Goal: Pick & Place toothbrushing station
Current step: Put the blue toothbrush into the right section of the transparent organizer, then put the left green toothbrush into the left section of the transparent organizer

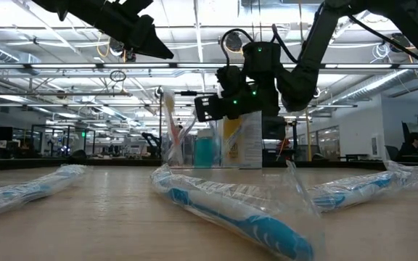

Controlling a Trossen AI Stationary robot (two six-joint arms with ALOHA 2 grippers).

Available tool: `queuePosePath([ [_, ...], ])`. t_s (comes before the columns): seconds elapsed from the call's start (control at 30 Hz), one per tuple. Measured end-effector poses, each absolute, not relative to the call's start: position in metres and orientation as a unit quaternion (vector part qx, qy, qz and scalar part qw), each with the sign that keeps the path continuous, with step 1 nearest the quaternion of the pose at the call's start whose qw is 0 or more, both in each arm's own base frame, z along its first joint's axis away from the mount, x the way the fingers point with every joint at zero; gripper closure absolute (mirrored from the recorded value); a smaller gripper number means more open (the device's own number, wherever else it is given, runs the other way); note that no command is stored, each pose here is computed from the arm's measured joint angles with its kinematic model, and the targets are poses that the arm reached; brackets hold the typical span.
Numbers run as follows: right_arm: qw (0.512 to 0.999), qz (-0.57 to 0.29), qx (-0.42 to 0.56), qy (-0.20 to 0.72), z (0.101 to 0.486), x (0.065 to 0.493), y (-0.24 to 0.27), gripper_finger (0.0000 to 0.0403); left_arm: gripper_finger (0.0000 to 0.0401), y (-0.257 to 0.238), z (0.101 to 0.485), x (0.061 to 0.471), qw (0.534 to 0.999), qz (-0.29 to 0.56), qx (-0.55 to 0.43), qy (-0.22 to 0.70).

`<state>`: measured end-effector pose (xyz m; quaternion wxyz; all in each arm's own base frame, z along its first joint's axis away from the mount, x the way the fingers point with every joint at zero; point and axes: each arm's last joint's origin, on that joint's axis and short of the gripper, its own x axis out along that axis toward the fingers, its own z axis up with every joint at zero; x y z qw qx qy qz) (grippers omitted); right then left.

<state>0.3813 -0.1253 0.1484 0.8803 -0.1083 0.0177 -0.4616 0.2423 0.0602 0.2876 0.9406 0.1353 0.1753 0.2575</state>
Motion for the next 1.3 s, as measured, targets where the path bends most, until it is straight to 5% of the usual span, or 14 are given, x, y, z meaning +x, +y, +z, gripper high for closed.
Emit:
queuePosePath([
  [0.33, 0.881, -0.456, -0.123, -0.026, 0.159, 0.383, -0.117, 0.0226, 0.0187, 0.060, 0.288, 0.242, 0.941, 0.258, 0.135, 0.175],
  [0.57, 0.883, -0.450, -0.125, -0.042, 0.175, 0.381, -0.111, 0.0214, 0.0187, 0.060, 0.288, 0.242, 0.940, 0.258, 0.136, 0.175],
  [0.97, 0.899, -0.371, -0.122, 0.199, 0.212, 0.357, -0.075, 0.0218, 0.0187, 0.061, 0.288, 0.242, 0.942, 0.260, 0.121, 0.171],
  [1.3, 0.887, -0.369, -0.004, 0.277, 0.244, 0.303, -0.044, 0.0226, 0.0187, 0.060, 0.288, 0.242, 0.943, 0.261, 0.115, 0.170],
])
